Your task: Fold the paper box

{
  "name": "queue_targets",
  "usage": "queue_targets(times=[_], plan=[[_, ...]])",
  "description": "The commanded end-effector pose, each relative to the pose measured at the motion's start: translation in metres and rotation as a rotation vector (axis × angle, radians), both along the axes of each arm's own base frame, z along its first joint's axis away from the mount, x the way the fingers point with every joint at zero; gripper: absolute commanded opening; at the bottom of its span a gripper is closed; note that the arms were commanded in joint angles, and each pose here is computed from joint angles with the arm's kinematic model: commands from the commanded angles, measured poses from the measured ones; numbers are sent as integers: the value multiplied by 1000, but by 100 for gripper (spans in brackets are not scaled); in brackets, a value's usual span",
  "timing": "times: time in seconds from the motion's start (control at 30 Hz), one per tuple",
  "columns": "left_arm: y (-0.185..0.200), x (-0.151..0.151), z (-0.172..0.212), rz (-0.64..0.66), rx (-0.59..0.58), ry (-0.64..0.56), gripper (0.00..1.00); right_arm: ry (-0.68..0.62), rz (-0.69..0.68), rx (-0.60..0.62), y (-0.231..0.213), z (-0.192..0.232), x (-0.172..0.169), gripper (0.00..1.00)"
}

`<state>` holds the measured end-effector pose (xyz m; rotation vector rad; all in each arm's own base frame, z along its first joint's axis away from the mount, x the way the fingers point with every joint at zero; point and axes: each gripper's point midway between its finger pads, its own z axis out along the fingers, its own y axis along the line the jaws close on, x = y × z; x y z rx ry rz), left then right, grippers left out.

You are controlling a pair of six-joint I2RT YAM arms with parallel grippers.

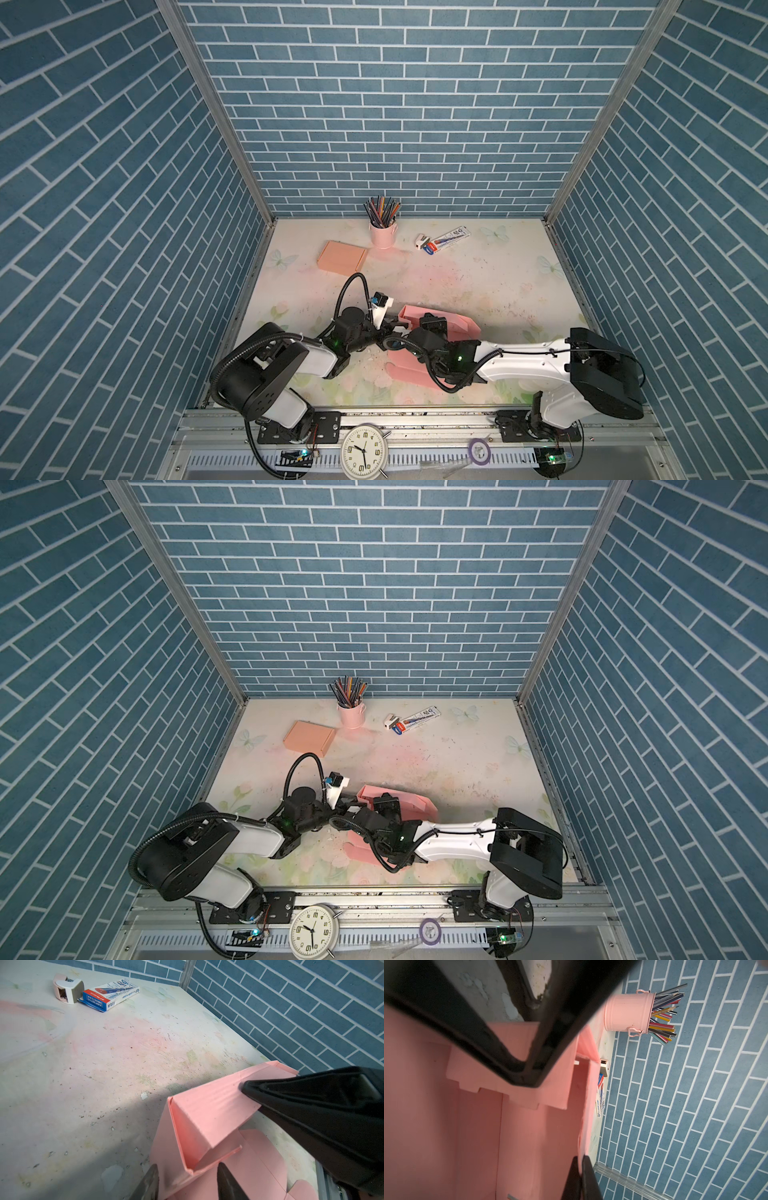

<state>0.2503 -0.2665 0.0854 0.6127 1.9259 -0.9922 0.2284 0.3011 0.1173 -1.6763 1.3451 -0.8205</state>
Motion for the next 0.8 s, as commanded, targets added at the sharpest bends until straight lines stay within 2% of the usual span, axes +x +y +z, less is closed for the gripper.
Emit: queue_targets(times=[0.0,0.53,0.77], plan=[[1,6,9,32,-3,-69,44,93,63,-5,9,-24,-17,0],[-1,7,6,106,68,-161,30,154,34,96,27,-19,-27,2],[-7,0,10,72,54,-186,29,219,33,164,34,-20,-34,4]])
